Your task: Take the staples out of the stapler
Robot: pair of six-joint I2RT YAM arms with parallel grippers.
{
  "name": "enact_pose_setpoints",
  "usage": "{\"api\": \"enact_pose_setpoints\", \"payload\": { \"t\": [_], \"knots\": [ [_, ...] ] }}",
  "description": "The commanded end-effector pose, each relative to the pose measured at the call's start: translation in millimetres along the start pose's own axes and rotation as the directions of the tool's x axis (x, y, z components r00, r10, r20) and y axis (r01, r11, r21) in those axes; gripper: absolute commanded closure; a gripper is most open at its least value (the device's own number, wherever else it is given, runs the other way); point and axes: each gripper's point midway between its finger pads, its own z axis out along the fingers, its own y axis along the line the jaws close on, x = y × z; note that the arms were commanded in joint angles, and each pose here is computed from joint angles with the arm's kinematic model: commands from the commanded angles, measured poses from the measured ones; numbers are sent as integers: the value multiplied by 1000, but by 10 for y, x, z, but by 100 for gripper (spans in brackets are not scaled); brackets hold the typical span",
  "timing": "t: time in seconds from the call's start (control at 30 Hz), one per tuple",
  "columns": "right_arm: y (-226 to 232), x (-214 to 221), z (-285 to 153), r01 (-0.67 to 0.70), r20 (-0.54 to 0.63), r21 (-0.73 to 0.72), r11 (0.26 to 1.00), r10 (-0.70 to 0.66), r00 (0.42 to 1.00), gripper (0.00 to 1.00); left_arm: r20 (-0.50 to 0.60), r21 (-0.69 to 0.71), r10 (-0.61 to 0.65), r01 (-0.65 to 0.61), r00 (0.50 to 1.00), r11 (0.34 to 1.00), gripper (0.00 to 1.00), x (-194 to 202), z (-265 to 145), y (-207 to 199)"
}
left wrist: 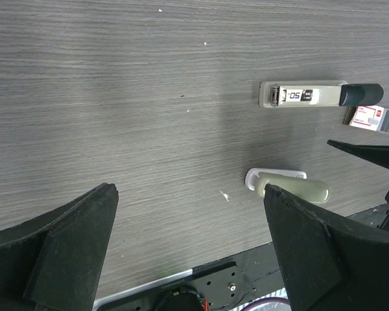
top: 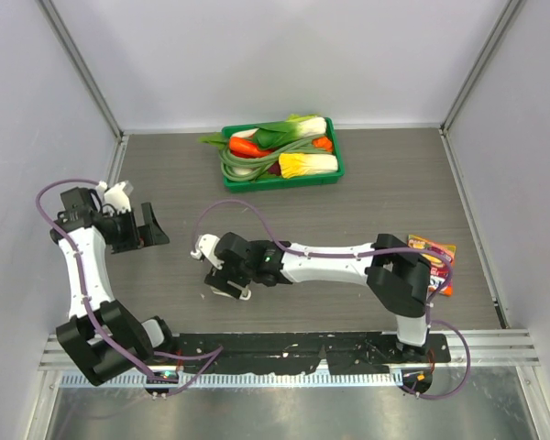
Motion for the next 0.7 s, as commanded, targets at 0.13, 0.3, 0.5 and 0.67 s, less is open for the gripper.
{"api": "enact_pose_setpoints", "payload": {
  "t": [0.13, 0.3, 0.5, 0.67],
  "knots": [
    [86, -114, -214, 3, 59, 5, 1000, -3, 998, 21, 31, -14, 56, -56, 998, 998, 0, 28, -72, -30],
    [168, -59, -157, -3, 35, -35, 999, 5, 999, 27, 36, -11, 68, -67, 997, 998, 0, 41, -82, -45],
    [242, -16, -82, -6, 3, -64, 998, 6, 1000, 41, 46, 16, 67, -68, 997, 998, 0, 28, -81, -97],
    [321, 62, -15, 7, -49, -93, 996, -11, 999, 46, 74, -6, 36, -36, 997, 999, 0, -45, -67, -75]
  ]
}}
